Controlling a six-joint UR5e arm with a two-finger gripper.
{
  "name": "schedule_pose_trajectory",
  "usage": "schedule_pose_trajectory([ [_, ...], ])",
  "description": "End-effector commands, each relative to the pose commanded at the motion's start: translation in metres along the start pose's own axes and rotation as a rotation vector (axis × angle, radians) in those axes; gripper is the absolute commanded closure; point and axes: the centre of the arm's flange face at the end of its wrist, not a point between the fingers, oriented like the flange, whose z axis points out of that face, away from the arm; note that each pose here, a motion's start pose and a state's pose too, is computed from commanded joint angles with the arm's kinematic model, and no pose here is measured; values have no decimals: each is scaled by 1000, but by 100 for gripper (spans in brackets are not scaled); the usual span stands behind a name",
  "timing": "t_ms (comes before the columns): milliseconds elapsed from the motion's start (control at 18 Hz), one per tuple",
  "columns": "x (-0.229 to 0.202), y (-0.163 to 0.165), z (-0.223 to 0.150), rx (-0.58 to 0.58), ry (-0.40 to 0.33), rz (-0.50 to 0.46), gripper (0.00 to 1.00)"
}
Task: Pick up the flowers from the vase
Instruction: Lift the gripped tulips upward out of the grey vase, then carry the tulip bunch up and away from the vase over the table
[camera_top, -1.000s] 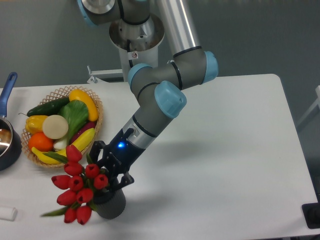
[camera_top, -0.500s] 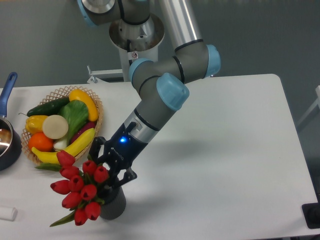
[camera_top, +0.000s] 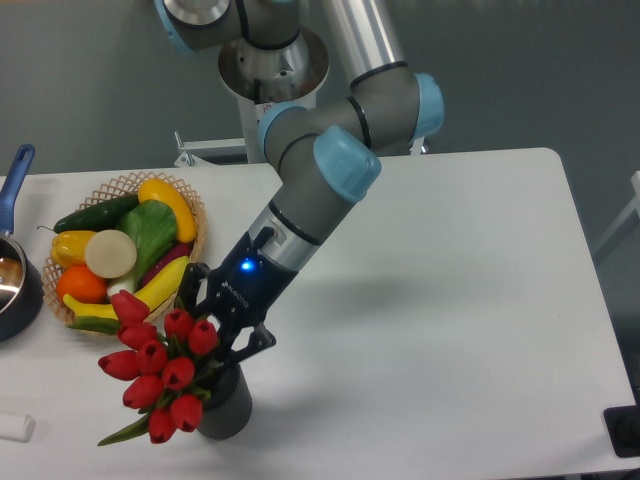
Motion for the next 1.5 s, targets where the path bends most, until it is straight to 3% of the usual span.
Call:
schedule_pose_trajectory([
  [722, -3, -68, -37, 105, -22, -40, 52],
  [889, -5, -83, -47, 121, -36, -93, 52],
  [1500, 5, -127, -110, 183, -115, -115, 52],
])
